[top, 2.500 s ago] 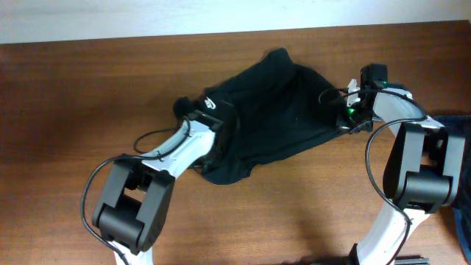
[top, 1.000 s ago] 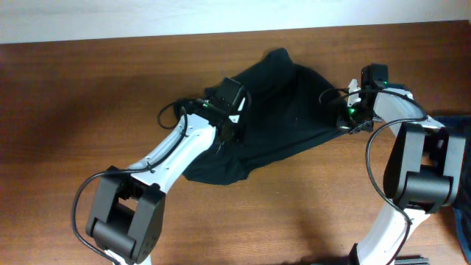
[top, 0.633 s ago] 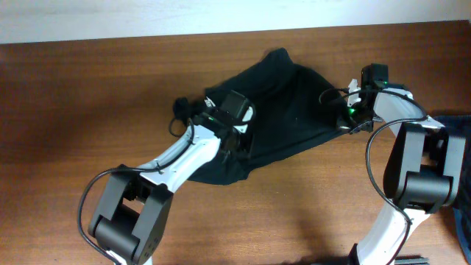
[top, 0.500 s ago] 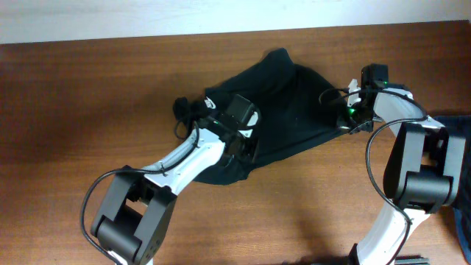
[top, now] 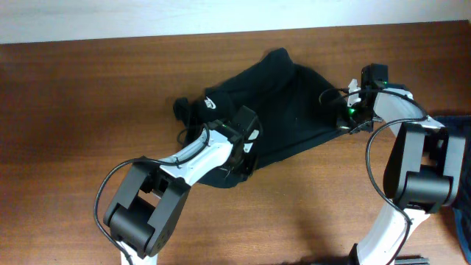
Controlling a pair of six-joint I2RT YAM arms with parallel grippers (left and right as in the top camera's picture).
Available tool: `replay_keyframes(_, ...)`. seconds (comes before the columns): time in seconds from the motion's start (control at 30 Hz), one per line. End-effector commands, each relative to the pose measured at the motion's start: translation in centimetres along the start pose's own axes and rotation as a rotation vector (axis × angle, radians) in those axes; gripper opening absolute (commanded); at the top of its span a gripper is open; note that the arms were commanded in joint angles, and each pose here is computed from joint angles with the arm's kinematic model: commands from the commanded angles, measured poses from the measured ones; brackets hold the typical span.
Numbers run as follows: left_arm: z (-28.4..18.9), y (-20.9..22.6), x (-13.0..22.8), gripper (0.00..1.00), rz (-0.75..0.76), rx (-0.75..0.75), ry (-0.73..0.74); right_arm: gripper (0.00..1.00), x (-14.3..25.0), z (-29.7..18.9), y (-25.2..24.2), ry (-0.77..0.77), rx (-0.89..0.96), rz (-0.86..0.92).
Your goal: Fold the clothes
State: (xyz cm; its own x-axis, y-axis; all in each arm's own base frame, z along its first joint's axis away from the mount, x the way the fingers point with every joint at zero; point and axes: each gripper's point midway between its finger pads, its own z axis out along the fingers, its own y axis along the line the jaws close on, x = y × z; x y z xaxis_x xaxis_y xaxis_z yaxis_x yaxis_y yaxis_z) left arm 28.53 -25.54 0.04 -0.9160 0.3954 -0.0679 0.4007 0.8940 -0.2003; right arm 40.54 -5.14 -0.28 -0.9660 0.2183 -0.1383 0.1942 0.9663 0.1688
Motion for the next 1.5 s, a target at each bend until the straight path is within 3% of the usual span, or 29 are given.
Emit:
replay_keyframes(0.0,0.2,0.3,1.4,0.00,0.007,-0.014,0.058,0.04,3.7,3.6,-2.2,0.132,0.075,0.026)
replay_keyframes(0.57,-2.6,1.3,7.3,0.00,-0.047,-0.071,0.283,0.04,3.7,3.6,-2.2,0.132,0.076,0.026)
replay_keyframes(0.8,-3.7,2.6,10.0,0.00,-0.129,-0.162,0.387,0.04,3.7,3.6,-2.2,0.132,0.075,0.026)
replay_keyframes(1.03,-4.5,3.2,7.0,0.01,-0.222,-0.215,0.210,0.05,3.8,3.6,-2.2,0.133,0.075,0.026)
replay_keyframes(1.2,-4.7,3.9,5.6,0.13,-0.251,-0.251,0.135,0.05,3.7,3.6,-2.2,0.132,0.075,0.026)
replay_keyframes(1.27,-4.9,4.9,5.4,0.33,-0.260,-0.283,0.125,0.05,3.7,3.6,-2.2,0.132,0.075,0.026)
replay_keyframes(1.37,-5.0,5.8,5.3,0.51,-0.275,-0.291,0.123,0.05,3.7,3.6,-2.2,0.132,0.075,0.026)
replay_keyframes(1.47,-5.2,6.8,5.0,0.53,-0.266,-0.306,0.117,0.05,3.7,3.6,-2.2,0.132,0.075,0.026)
